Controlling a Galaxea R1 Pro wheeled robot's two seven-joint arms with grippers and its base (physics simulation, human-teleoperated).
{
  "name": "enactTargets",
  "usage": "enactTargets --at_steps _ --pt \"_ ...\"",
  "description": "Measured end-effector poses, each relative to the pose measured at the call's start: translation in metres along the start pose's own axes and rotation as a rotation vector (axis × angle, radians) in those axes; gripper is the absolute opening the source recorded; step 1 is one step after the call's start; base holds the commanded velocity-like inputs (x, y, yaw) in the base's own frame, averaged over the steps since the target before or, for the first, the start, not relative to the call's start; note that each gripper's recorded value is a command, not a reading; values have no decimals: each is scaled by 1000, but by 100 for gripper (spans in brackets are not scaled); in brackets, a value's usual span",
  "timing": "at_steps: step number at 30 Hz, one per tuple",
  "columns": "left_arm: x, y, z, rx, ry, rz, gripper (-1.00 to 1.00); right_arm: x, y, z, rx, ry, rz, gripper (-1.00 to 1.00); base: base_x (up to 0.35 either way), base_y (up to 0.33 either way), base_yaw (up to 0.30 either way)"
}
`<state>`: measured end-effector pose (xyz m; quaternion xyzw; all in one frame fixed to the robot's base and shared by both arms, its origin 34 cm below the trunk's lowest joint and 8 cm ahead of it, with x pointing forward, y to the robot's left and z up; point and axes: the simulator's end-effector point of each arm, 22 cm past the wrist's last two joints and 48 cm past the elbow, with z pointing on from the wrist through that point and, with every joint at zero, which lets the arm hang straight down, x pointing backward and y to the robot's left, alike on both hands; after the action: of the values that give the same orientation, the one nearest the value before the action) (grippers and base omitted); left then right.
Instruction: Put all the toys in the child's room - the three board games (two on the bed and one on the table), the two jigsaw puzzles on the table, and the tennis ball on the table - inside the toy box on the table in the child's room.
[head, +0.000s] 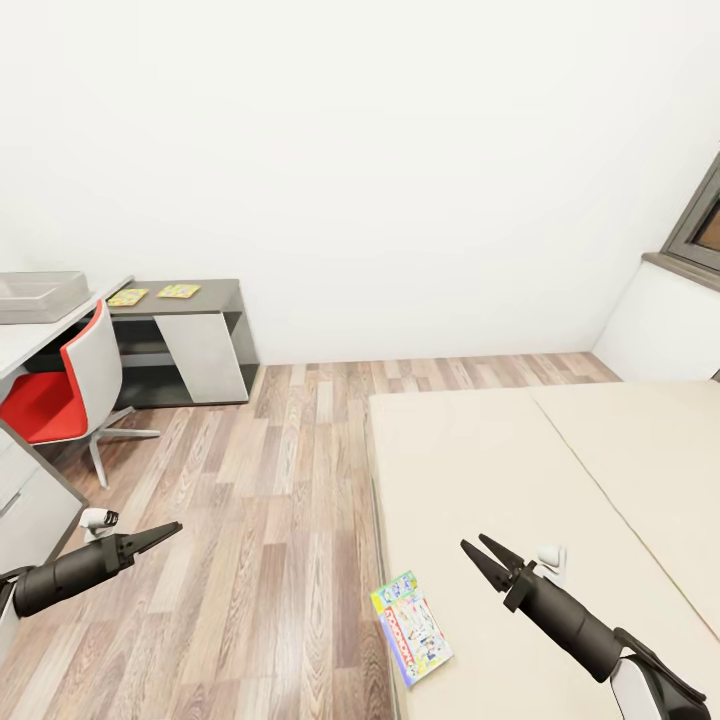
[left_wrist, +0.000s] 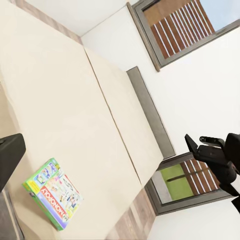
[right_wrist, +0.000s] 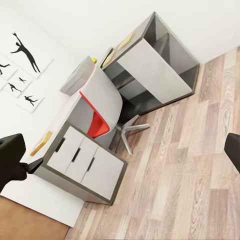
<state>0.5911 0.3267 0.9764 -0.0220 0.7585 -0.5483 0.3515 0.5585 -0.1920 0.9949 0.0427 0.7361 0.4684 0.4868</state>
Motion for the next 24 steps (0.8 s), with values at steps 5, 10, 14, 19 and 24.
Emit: enactTargets --at_steps 5,10,14,19,24 --pt "0 0 0 0 0 0 100 0 0 0 0 0 0 100 0 146 0" --pt "0 0 0 0 1 0 100 0 0 0 0 0 0 100 0 195 0" --pt "0 0 0 0 0 -1 100 0 0 0 0 1 0 100 0 211 0" --pt "0 0 0 0 0 0 100 0 0 0 -1 0 0 100 0 216 0" --pt "0 0 0 -1 1 1 100 1 0 0 -1 1 0 100 0 217 0"
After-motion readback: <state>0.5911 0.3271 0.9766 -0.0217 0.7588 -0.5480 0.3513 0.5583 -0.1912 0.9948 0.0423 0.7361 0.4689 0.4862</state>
